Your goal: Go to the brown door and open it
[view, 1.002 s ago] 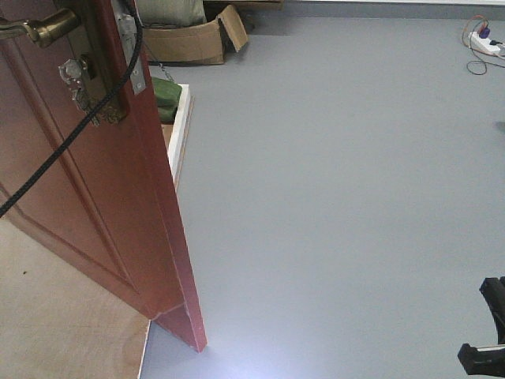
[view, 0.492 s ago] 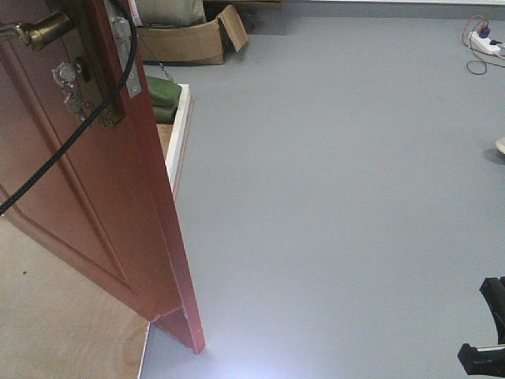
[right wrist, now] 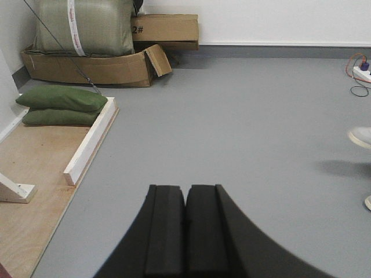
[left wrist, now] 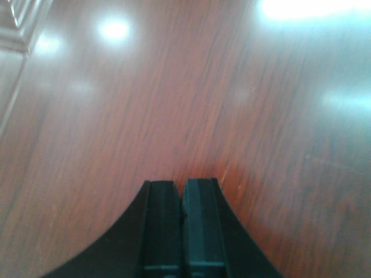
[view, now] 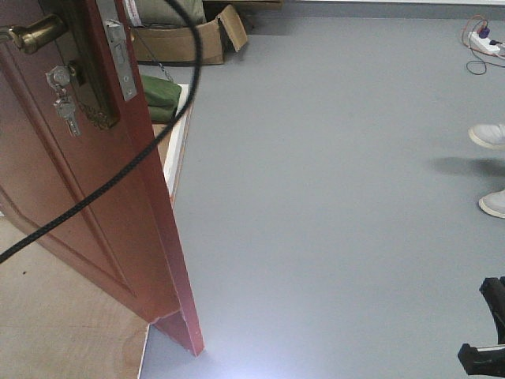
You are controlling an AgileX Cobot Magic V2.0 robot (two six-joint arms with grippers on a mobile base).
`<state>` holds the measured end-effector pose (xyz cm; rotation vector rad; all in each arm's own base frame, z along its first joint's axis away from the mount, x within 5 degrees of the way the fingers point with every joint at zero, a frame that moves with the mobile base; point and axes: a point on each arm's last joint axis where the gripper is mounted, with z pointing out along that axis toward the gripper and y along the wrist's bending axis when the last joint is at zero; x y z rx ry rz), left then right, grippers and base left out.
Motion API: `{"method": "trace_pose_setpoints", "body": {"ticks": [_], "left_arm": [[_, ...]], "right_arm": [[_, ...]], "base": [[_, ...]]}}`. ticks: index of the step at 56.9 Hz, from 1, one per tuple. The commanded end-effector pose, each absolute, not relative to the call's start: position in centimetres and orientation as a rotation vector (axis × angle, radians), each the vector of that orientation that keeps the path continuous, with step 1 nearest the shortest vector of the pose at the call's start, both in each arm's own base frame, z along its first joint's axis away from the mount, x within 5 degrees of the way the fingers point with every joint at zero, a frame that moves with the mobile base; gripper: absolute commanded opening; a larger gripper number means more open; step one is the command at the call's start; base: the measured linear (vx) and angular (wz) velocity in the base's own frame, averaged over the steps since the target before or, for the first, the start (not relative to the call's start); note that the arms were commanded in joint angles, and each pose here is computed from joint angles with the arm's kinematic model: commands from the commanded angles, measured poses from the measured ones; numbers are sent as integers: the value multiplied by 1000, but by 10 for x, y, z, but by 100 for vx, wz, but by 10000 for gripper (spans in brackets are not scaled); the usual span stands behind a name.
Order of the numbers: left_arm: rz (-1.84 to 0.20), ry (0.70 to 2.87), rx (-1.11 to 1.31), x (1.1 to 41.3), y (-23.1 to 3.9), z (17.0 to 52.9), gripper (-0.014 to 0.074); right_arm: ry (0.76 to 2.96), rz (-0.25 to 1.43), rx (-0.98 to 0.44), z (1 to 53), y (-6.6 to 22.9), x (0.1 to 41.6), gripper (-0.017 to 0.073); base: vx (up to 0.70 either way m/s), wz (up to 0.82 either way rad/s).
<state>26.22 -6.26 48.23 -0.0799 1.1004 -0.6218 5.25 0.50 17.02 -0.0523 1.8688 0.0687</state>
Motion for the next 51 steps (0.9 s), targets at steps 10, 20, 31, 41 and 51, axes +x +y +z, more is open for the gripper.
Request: {"method": "trace_pose_setpoints", "body": {"ticks": [10, 20, 31, 41, 51], "left_arm": [[-672, 987, -59, 247, -66, 504, 67], [-670, 988, -60, 240, -64, 508, 67], [-671, 967, -58, 229, -61, 514, 67], [-671, 962, -58, 227, -61, 515, 67], [-671, 965, -58, 227, -61, 515, 67]], "right_arm": [[1791, 60, -56, 176, 5, 54, 0], [1791, 60, -56, 176, 5, 54, 0], [1791, 60, -56, 176, 5, 54, 0], [1791, 60, -56, 176, 5, 54, 0], [1791, 60, -56, 176, 5, 54, 0]], "base": [[0, 0], [0, 0], [0, 0], [0, 0], [0, 0]]}}
